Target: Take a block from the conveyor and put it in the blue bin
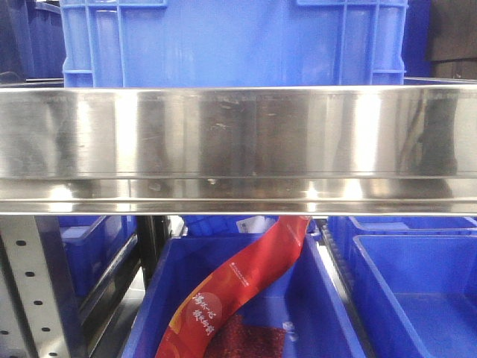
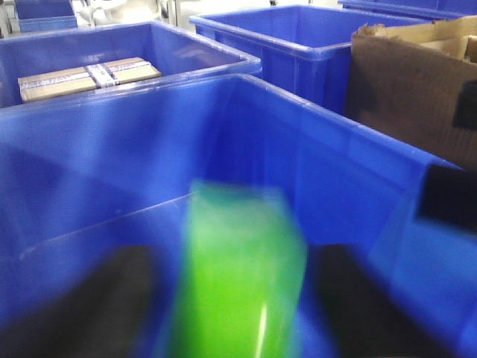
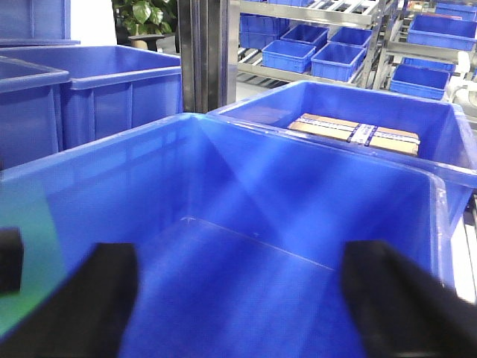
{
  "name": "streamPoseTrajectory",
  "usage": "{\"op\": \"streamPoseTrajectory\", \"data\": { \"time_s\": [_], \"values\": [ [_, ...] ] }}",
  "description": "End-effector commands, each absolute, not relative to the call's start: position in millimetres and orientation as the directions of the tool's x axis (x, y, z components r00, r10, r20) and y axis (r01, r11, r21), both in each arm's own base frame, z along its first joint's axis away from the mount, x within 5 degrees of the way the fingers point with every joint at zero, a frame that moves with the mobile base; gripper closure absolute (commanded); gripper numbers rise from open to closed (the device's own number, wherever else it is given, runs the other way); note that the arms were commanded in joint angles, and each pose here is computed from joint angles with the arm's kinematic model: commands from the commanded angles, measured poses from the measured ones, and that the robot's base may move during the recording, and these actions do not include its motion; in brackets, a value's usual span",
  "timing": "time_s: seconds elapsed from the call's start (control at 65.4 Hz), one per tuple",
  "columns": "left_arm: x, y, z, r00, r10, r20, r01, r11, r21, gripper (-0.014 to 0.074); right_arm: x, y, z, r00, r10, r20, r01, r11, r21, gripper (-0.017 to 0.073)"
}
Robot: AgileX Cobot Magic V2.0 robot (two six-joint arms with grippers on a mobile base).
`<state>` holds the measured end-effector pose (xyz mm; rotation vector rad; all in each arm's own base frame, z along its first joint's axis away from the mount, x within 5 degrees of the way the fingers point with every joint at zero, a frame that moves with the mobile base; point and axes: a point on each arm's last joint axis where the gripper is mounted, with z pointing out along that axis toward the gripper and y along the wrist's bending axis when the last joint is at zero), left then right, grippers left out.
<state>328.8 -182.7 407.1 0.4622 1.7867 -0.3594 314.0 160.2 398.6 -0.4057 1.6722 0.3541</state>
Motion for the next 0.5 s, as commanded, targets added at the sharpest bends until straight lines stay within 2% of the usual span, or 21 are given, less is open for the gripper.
{"op": "streamPoseTrajectory", "data": {
  "time_s": [0.0,0.046,0.107,0.214,0.245,0.291,0.49],
  "values": [
    [326.4,-183.7,413.1,-0.214,0.107,-0.971,0.491,0.871,-0.012,0.0147,313.6,160.8,404.1,-0.098,-0.056,-0.994,-0.46,0.888,-0.005,0.0095],
    [325.8,-183.3,414.0,-0.211,0.106,-0.972,0.491,0.871,-0.012,0.0199,314.0,160.0,404.9,-0.096,-0.055,-0.994,-0.458,0.889,-0.005,0.0123],
    [322.8,-181.7,418.4,-0.202,0.1,-0.974,0.492,0.871,-0.012,0.0323,313.0,156.2,408.4,-0.086,-0.049,-0.995,-0.45,0.893,-0.005,0.0202],
    [312.4,-175.9,432.7,-0.168,0.081,-0.982,0.492,0.871,-0.012,0.0646,309.1,144.6,418.3,-0.064,-0.033,-0.997,-0.427,0.904,-0.003,0.051],
    [309.2,-174.0,436.7,-0.159,0.079,-0.984,0.492,0.871,-0.01,0.0704,308.0,140.2,420.9,-0.065,-0.023,-0.998,-0.418,0.908,0.006,0.0611],
    [305.7,-170.0,441.7,-0.151,0.071,-0.986,0.488,0.873,-0.012,0.0705,305.7,134.6,424.4,-0.067,-0.007,-0.998,-0.407,0.913,0.021,0.0726],
    [286.5,-136.6,457.0,-0.135,0.051,-0.989,0.433,0.901,-0.013,0.0704,282.9,100.2,437.7,-0.041,0.037,-0.998,-0.339,0.939,0.049,0.072]
  ]
}}
